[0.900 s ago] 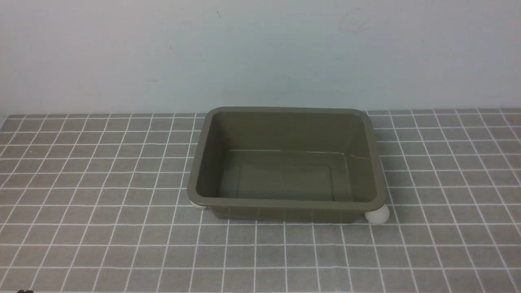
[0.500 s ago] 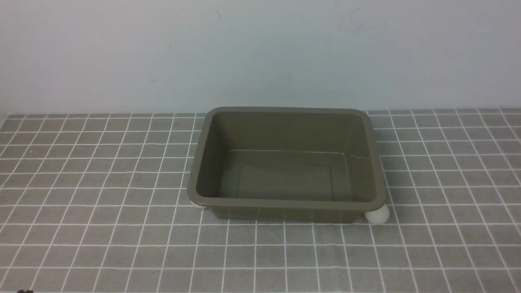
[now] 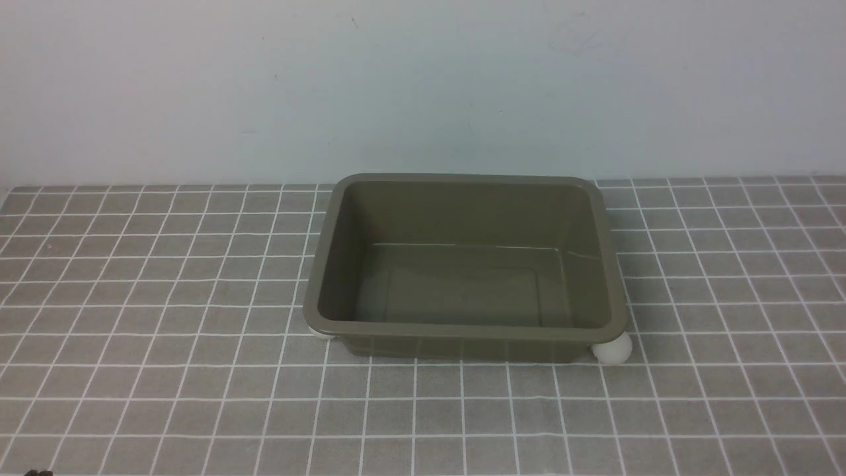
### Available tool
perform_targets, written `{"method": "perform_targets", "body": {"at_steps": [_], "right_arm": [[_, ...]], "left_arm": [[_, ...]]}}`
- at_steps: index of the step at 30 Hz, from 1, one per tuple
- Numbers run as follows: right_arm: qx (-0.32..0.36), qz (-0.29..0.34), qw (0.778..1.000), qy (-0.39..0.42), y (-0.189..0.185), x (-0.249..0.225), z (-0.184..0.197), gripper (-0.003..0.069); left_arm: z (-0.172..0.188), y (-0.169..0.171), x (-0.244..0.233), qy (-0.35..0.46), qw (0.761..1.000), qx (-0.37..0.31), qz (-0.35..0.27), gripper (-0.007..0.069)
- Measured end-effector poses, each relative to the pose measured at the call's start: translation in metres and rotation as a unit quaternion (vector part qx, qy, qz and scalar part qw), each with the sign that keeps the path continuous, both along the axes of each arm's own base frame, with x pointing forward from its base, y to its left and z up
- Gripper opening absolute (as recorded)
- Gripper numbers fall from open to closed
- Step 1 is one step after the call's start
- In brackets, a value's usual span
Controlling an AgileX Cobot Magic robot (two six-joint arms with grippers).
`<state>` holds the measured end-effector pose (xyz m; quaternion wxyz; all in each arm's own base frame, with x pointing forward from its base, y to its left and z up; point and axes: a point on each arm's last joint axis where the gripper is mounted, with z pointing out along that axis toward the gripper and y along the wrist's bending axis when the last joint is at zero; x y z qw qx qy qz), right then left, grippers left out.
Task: Put the table tennis balls into the box on the grey coffee tablecloth.
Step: 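Reach for and grasp a ping pong ball on the table beside the basket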
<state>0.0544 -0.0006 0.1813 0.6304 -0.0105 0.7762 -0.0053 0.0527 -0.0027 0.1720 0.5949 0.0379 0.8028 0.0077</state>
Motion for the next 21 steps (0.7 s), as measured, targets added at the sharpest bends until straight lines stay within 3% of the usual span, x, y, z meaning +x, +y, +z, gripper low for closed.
{"method": "perform_targets", "body": {"at_steps": [2,6,9,11,13,15,17,21], "right_arm": [[0.0,0.0,1.0,0.0,0.0,0.0,0.0,-0.0013],[0.0,0.0,1.0,0.0,0.0,0.0,0.0,-0.0013],[0.025,0.0,1.0,-0.009,0.001,0.0,0.001,-0.0013],[0.091,0.0,0.995,-0.031,0.003,0.001,0.004,-0.0013],[0.216,-0.003,0.973,-0.081,0.004,0.002,0.014,-0.0013],[0.298,-0.008,0.948,-0.11,0.003,0.002,0.02,-0.0013],[0.357,-0.013,0.924,-0.136,0.001,0.002,0.025,-0.0013],[0.395,-0.019,0.904,-0.163,-0.001,0.001,0.03,-0.0013]], "left_arm": [[0.003,0.0,0.001,-0.019,1.0,-0.02,0.003,-0.0005],[0.016,-0.001,0.004,-0.092,0.987,-0.134,0.019,-0.0005],[0.029,0.001,0.004,-0.157,0.96,-0.227,0.036,-0.0005],[0.04,0.006,0.003,-0.216,0.931,-0.288,0.052,-0.0005],[0.05,0.012,0.0,-0.27,0.895,-0.349,0.067,-0.0005],[0.061,0.012,-0.002,-0.284,0.882,-0.371,0.062,-0.0005],[0.09,0.008,-0.008,-0.285,0.881,-0.376,0.036,-0.0005],[0.125,-0.003,-0.007,-0.202,0.914,-0.353,0.004,-0.0005]]}}
